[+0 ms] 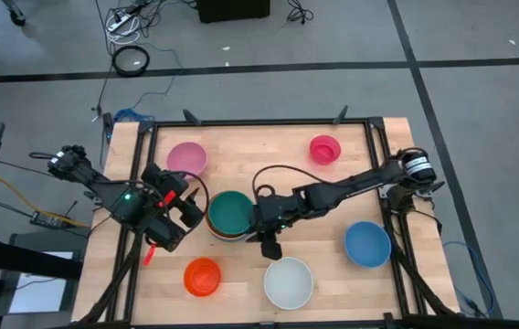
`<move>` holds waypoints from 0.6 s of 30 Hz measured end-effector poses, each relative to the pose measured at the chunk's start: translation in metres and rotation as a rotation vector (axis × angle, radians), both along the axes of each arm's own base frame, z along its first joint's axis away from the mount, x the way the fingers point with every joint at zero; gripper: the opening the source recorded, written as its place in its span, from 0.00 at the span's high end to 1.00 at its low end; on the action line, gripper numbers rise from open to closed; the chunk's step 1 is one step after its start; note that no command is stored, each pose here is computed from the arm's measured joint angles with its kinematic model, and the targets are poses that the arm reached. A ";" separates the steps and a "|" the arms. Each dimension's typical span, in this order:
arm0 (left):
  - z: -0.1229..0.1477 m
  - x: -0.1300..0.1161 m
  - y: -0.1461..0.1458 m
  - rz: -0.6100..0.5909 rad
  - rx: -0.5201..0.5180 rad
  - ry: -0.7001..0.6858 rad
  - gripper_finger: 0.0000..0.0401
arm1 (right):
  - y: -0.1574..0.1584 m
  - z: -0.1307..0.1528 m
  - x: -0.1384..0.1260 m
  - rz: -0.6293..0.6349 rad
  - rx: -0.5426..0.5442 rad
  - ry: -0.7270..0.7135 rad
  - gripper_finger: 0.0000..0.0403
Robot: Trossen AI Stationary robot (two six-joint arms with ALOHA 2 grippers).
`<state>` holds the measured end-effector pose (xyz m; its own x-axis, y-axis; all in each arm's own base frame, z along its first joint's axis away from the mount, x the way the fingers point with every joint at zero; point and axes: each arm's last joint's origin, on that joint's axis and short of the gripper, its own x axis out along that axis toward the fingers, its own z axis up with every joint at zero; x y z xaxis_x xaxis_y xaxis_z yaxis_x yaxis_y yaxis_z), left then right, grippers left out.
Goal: Nest bowls inside each other
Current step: Stack the white bowl on top of the green bowl
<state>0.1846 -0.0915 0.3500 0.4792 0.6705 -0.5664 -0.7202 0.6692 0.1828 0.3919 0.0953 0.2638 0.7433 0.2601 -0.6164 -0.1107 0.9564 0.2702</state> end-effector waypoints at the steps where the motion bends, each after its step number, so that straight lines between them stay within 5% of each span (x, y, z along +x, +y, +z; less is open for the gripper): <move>1: 0.000 0.000 0.000 0.000 0.000 0.001 0.38 | 0.002 0.003 -0.006 -0.010 -0.009 0.028 0.74; 5: 0.000 0.000 0.000 0.000 0.000 0.002 0.38 | 0.012 0.008 -0.034 -0.047 -0.031 0.198 0.74; 10: 0.000 0.000 0.000 0.000 -0.006 0.009 0.38 | 0.042 0.005 -0.059 0.015 0.072 0.389 0.74; 18: 0.000 0.000 0.000 -0.001 -0.007 0.007 0.38 | 0.082 0.004 -0.075 0.057 0.162 0.431 0.71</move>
<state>0.1844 -0.0916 0.3498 0.4757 0.6660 -0.5746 -0.7186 0.6710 0.1828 0.3173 0.1772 0.2677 0.4097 0.4117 -0.8140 -0.0070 0.8937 0.4486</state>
